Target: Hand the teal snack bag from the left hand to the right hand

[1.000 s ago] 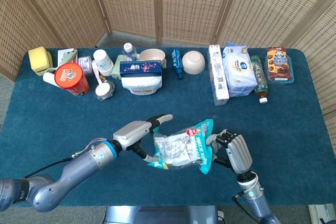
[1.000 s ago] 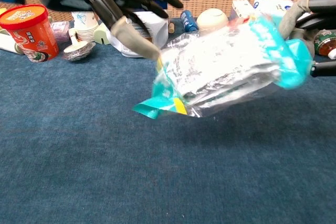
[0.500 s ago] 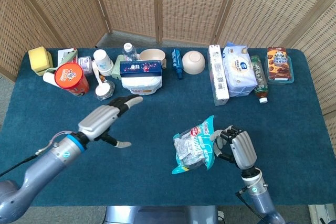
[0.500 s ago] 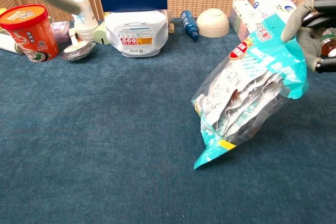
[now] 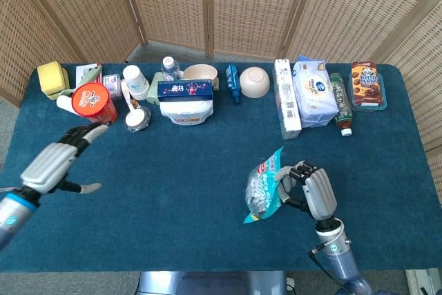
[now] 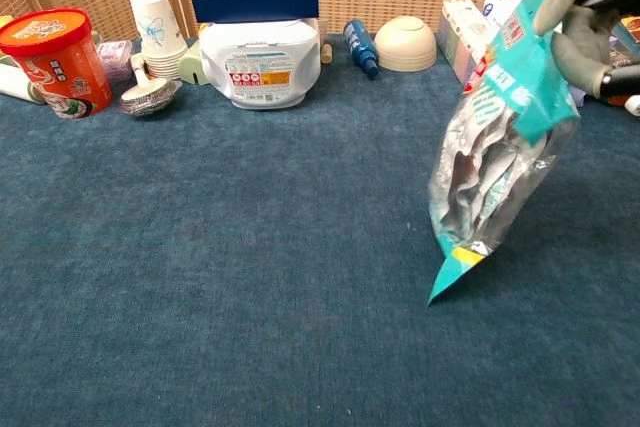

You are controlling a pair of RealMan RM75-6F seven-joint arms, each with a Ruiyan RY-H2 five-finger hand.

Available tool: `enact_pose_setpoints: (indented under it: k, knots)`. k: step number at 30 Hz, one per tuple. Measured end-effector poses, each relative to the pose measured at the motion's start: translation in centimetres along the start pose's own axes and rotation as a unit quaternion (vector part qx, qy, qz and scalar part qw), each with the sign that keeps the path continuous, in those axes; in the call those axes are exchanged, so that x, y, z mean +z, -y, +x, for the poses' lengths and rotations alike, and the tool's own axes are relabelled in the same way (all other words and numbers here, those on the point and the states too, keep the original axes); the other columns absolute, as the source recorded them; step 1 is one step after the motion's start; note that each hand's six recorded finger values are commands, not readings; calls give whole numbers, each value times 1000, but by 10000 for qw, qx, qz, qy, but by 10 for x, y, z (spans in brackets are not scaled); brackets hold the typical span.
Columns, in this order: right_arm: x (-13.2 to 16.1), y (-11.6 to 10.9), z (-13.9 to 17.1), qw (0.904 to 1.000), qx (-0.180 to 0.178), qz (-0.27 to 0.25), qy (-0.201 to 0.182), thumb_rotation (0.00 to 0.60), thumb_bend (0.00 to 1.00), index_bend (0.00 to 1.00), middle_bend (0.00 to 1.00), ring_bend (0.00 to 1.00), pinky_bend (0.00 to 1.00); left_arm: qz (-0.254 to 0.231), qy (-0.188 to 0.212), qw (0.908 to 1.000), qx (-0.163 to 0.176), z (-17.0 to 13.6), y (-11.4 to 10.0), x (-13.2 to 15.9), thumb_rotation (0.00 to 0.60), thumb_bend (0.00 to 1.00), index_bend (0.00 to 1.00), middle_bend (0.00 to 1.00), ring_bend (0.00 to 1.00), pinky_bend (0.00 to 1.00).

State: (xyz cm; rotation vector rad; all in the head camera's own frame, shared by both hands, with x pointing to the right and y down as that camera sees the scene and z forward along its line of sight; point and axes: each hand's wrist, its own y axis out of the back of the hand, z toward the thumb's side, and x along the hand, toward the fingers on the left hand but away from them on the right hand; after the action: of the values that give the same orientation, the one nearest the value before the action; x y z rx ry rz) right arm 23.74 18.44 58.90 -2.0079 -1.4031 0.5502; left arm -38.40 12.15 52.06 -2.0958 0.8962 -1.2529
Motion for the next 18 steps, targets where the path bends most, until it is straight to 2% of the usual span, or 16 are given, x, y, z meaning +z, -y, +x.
enact_pose_setpoints:
  k: [5, 9, 18]
  knots:
    - [13, -2, -7, 9998, -24, -179, -15, 600, 1000, 859, 815, 724, 602, 132, -234, 9990, 368, -28, 1, -30, 600, 10, 0, 0, 0, 0]
    - [24, -5, -15, 9998, -34, -209, -46, 600, 1000, 859, 815, 724, 602, 165, -347, 9976, 581, -48, 11, -43, 600, 10, 0, 0, 0, 0]
    - [54, -13, -38, 9997, -22, -81, -219, 600, 1000, 859, 815, 724, 602, 57, -471, 9964, 698, -72, 31, -58, 600, 9, 0, 0, 0, 0]
